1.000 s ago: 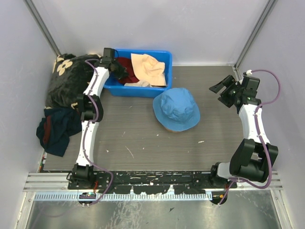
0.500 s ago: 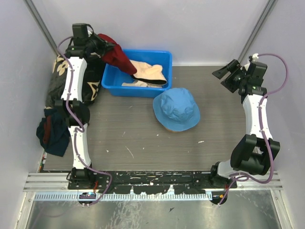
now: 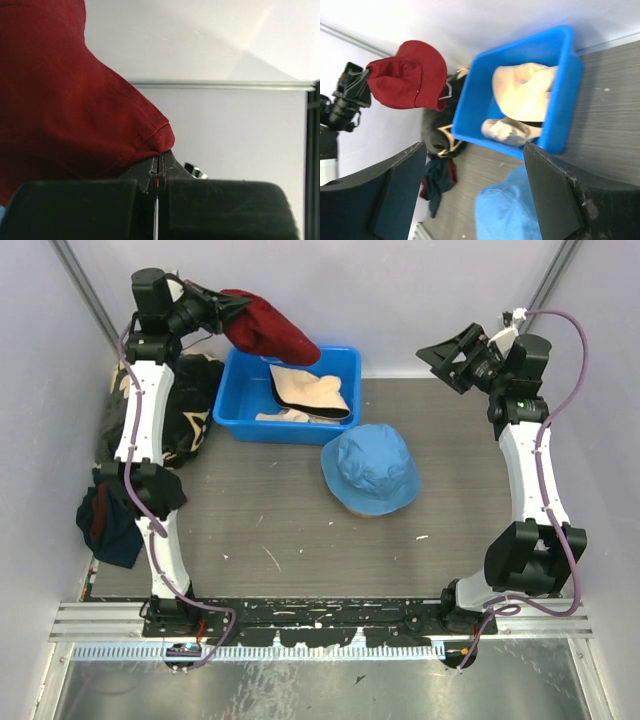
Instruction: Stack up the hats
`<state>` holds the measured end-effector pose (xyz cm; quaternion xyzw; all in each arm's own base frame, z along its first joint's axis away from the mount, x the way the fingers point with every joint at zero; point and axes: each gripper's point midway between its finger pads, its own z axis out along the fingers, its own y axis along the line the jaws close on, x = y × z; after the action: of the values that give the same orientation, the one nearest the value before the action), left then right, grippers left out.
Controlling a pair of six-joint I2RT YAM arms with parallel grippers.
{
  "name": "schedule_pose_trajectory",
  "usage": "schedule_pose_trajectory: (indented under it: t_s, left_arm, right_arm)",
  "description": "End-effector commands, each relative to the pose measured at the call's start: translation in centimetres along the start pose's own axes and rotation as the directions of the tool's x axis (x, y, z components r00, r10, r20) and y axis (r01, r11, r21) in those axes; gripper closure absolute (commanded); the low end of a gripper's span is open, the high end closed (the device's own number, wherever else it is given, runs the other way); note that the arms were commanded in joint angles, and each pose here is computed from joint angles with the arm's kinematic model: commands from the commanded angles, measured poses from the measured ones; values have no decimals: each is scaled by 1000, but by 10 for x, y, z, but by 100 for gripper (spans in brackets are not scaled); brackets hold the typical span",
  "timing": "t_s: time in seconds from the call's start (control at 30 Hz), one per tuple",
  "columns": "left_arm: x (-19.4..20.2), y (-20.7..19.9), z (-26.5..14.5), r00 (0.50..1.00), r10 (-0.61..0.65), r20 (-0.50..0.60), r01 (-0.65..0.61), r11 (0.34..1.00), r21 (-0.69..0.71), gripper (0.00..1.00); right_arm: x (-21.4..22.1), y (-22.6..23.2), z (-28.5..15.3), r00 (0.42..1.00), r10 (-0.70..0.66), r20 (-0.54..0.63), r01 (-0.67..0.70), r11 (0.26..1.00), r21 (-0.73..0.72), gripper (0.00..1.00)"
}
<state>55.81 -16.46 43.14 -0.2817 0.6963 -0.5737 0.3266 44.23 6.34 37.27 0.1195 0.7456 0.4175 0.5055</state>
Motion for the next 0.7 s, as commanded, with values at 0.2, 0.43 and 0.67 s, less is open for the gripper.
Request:
schedule_pose_trajectory:
  t_s: [0.2, 0.43, 0.67]
  left_arm:
    - [94, -133, -55, 969, -36, -245, 121, 931, 343, 100]
    - [166, -151, -62, 903, -60, -426, 228, 906, 356, 100]
    - [186, -153, -81, 882, -36, -470, 226, 908, 353, 100]
  right_arm:
    - [9, 89, -12, 968, 246, -54, -251, 922, -294, 15]
    - [27, 132, -12, 926, 348, -145, -375, 819, -434, 15]
    - [21, 144, -23, 895, 416, -159, -439, 764, -472, 15]
